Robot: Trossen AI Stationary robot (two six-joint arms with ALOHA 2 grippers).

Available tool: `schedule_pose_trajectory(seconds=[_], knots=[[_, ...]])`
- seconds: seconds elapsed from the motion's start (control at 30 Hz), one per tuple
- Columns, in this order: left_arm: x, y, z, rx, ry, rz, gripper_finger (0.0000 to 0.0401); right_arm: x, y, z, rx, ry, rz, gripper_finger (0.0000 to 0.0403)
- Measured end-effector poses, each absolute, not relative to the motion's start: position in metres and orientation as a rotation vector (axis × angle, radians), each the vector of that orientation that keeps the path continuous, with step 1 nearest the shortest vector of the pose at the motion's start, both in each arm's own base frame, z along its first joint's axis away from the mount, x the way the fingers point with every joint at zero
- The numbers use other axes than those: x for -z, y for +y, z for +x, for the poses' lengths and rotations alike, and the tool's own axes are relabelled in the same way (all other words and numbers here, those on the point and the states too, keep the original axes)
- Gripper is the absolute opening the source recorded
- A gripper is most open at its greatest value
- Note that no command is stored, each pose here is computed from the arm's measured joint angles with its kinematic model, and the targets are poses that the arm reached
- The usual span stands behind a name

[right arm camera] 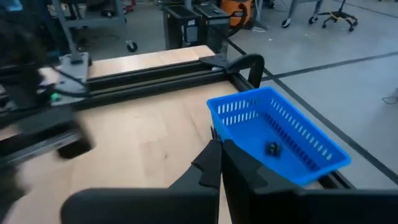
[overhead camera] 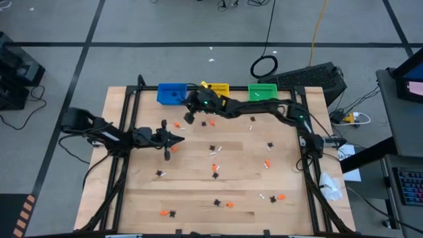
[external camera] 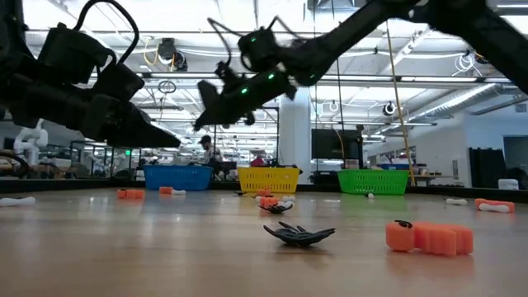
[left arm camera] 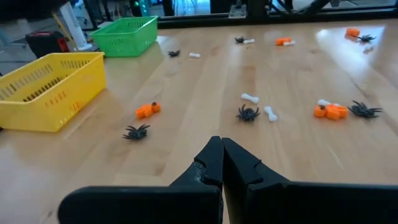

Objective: Sort Halloween decoration
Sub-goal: Put the black spider toy into the blue bin, then put the white bone toy into the green bin

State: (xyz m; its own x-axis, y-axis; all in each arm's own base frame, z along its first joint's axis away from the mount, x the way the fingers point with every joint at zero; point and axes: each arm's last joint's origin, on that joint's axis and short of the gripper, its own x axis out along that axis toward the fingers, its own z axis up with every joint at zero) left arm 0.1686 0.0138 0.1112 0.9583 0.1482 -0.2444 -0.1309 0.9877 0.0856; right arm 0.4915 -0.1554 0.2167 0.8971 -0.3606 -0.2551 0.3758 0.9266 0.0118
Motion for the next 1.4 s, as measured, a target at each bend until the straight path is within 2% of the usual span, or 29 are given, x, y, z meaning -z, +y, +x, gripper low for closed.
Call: schedule_pose_trajectory(seconds=[0.4,0.8,1.17,1.4], knots=[[-0.116,0.006,0.168,-0.095,0.234,0.092,0.0000,-0.185,-0.201,0.538,0.437,0.197,0.154,0.0000],[-0.116,0.006,0.168,-0.095,0.230,0.092,0.0000,-0.164,-0.215,0.539,0.473,0.225,0.207,0.0004],[-0.116,0.006,0.168,-0.096,0.228,0.092,0.0000,-0.163,-0.223,0.535,0.504,0.230,0.243,0.0049],[-0.116,0.006,0.168,-0.095,0.230,0.092,0.0000,-0.162,-0.224,0.535,0.525,0.247,0.236,0.0099]])
